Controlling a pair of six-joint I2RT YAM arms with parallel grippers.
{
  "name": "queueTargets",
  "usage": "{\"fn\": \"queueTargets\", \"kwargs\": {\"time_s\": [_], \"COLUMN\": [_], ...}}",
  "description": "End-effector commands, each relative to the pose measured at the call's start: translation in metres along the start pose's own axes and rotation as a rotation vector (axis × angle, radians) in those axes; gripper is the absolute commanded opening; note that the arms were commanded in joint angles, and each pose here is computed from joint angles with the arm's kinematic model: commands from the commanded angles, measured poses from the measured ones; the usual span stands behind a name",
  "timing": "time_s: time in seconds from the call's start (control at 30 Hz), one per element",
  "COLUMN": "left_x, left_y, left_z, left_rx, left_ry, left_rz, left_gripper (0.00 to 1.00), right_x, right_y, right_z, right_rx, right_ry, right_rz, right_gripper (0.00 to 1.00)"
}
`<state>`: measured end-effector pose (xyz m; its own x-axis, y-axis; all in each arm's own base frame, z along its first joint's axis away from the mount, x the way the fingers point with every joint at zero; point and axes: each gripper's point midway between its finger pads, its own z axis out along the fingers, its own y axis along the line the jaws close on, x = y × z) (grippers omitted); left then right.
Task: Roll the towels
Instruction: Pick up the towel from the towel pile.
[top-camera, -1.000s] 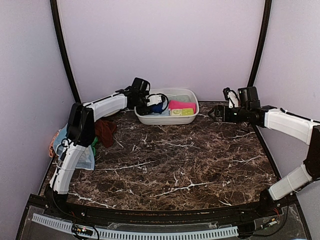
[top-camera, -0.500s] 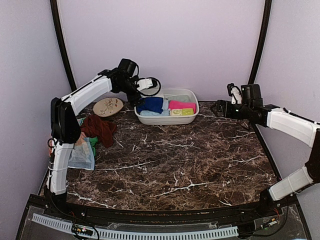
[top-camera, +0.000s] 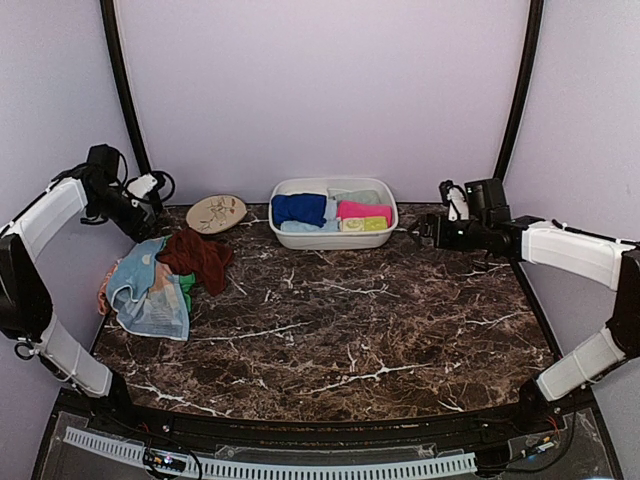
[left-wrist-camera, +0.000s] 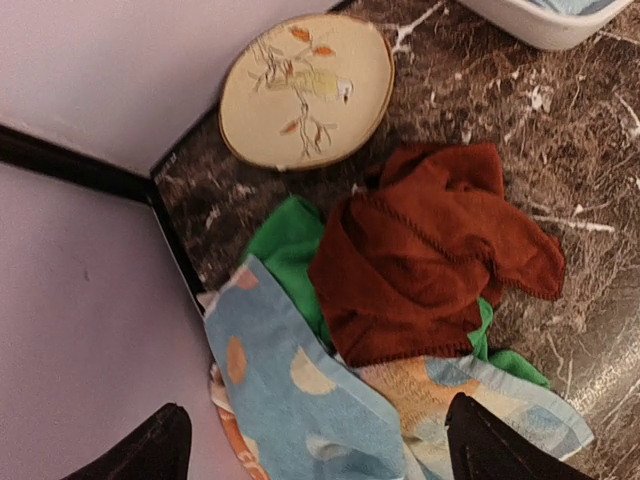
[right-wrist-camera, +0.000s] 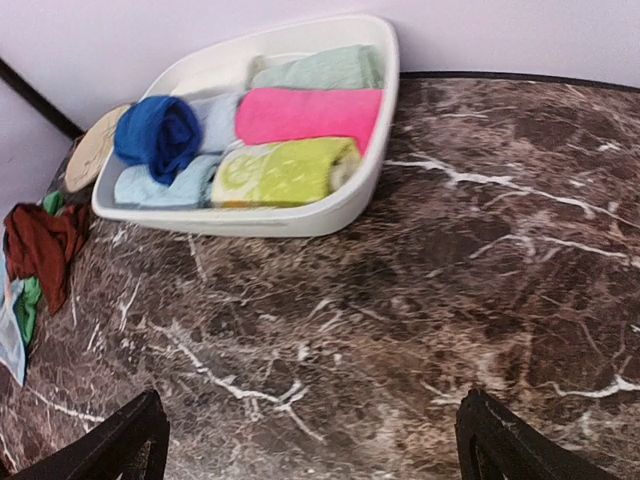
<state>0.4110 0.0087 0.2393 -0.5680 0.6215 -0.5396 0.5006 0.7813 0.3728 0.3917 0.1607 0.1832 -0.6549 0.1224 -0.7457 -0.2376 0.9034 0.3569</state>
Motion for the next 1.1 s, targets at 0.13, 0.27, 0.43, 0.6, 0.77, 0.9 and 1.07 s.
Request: {"fn": "queueTargets", "kwargs": {"time_s": [0.13,0.27,0.43,0.6,0.77,0.9,1.07], "left_x": [0.116,0.16,0.198,0.205,0.196,0.201,0.211], "left_y": [-0.037,-0.05,-0.054,-0.032,-0.027,-0.028,-0.055], "left_z": [0.029,0.049,0.064,0.059,0.037,0.035,0.045], "left_rx": [0.135,0.077,0.007,-0.117,-0.144,-0.162,-0.023], "left_ry": [0.213,0.317,0.42,0.467,0.441,0.446,0.48], "left_rz": [-0.227,-0.199,-0.151,-0.148,-0.096,-0.044,-0.087], "left_gripper": [0.83,0.81,0.73,0.7,0.71,0.71,0.71], "right_x": [0.02,0.034,0.053,0.068,0.085,0.093,0.09], "right_y": [0.066,0.086,0.105,0.12,0.125,0.126,0.128], "right_z": [0.004,-0.001,-0.006,-0.008,-0.003,0.002,0.001], "right_rx": [-0.027,-0.051,-0.079,-0.11,-0.129,-0.139,-0.137], "right_ry": [0.006,0.001,0.021,0.045,0.076,0.094,0.1], "right_rz": [-0.145,-0.157,-0.192,-0.214,-0.22,-0.22,-0.238], "right_gripper": [0.98,0.93,0.86,0.82,0.8,0.76,0.74]}}
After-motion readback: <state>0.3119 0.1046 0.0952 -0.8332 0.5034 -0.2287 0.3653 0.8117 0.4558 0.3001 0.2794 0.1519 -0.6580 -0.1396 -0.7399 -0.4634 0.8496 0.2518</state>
